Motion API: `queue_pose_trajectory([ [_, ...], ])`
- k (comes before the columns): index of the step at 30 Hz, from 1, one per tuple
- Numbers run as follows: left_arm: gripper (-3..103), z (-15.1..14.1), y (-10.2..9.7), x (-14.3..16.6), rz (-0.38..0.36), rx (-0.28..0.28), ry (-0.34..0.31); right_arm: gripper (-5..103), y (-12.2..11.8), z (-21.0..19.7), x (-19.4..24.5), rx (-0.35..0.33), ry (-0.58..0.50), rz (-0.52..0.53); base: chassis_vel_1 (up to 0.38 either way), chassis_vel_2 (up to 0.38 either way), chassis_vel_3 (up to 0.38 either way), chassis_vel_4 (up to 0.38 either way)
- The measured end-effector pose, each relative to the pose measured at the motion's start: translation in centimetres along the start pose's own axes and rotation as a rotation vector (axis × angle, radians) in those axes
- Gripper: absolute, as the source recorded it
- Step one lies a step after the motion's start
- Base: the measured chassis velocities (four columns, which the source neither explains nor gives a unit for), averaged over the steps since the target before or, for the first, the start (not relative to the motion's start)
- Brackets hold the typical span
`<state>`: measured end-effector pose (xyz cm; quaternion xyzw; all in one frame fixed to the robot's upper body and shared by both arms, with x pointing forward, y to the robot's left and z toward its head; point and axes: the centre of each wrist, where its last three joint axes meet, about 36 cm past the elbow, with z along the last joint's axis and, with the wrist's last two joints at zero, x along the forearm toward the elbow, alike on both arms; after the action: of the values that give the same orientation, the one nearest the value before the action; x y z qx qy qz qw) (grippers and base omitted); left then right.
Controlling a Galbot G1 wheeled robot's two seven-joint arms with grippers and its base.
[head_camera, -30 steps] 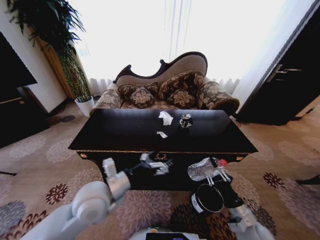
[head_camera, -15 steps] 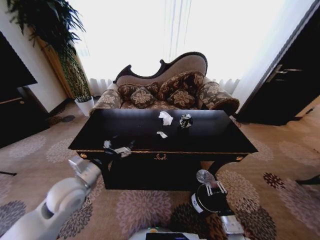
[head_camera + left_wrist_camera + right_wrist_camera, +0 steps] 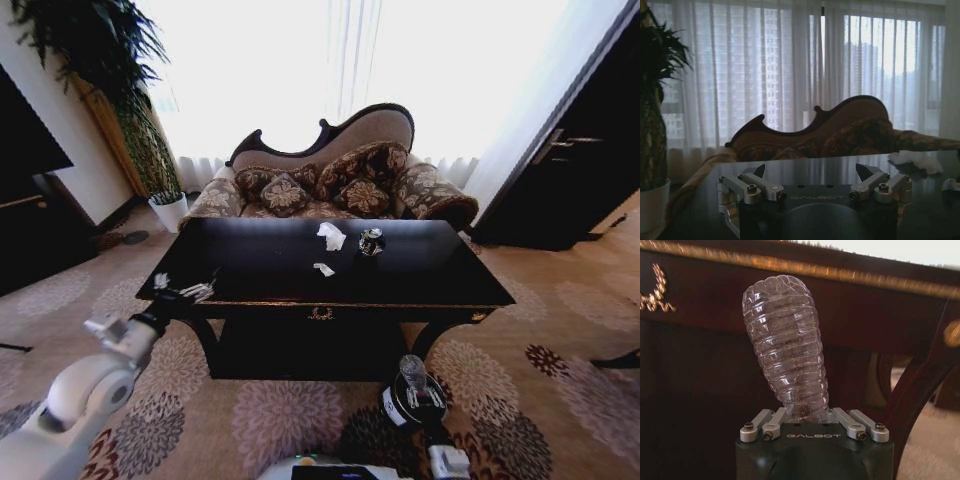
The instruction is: Move to the front of the table and place the trash on the table into the trash bin.
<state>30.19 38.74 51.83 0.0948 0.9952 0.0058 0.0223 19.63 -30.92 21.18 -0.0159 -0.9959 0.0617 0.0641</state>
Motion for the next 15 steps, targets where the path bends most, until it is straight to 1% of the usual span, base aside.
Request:
queue_pose_trajectory([
  [2, 100, 0.8, 0.9, 1.7, -0.055, 0.011, 0.010, 25, 0.1, 1.2, -1.4, -0.043, 0.029, -0.006, 0.000, 0.000, 0.000, 0.000],
  [3, 100, 0.8, 0.9, 1.7, -0.055, 0.011, 0.010, 25, 0.1, 1.2, -1.4, -0.043, 0.029, -0.006, 0.000, 0.000, 0.000, 0.000],
  [6, 100, 1.3, 1.7, 3.6, -0.117, 0.023, 0.007, 25, 0.0, 2.5, -3.9, -0.099, 0.046, -0.001, 0.000, 0.000, 0.000, 0.000],
  [7, 100, 1.3, 1.7, 3.6, -0.117, 0.023, 0.007, 25, 0.0, 2.5, -3.9, -0.099, 0.046, -0.001, 0.000, 0.000, 0.000, 0.000],
  [9, 100, 1.2, 1.8, 4.6, -0.142, 0.036, 0.000, 25, -0.1, 3.2, -5.3, -0.122, 0.059, 0.001, 0.000, 0.000, 0.000, 0.000],
  [10, 100, 1.0, 1.8, 5.2, -0.157, 0.040, -0.008, 25, -0.1, 3.8, -6.4, -0.125, 0.071, -0.002, 0.000, 0.000, 0.000, 0.000],
  [13, 100, 0.8, 1.8, 5.7, -0.170, 0.043, -0.016, 25, -0.1, 4.7, -7.2, -0.122, 0.090, -0.004, 0.000, 0.000, 0.000, 0.000],
  [15, 100, 0.7, 1.8, 6.5, -0.185, 0.046, -0.022, 25, -0.5, 6.3, -8.1, -0.110, 0.129, -0.001, 0.000, 0.000, 0.000, 0.000],
])
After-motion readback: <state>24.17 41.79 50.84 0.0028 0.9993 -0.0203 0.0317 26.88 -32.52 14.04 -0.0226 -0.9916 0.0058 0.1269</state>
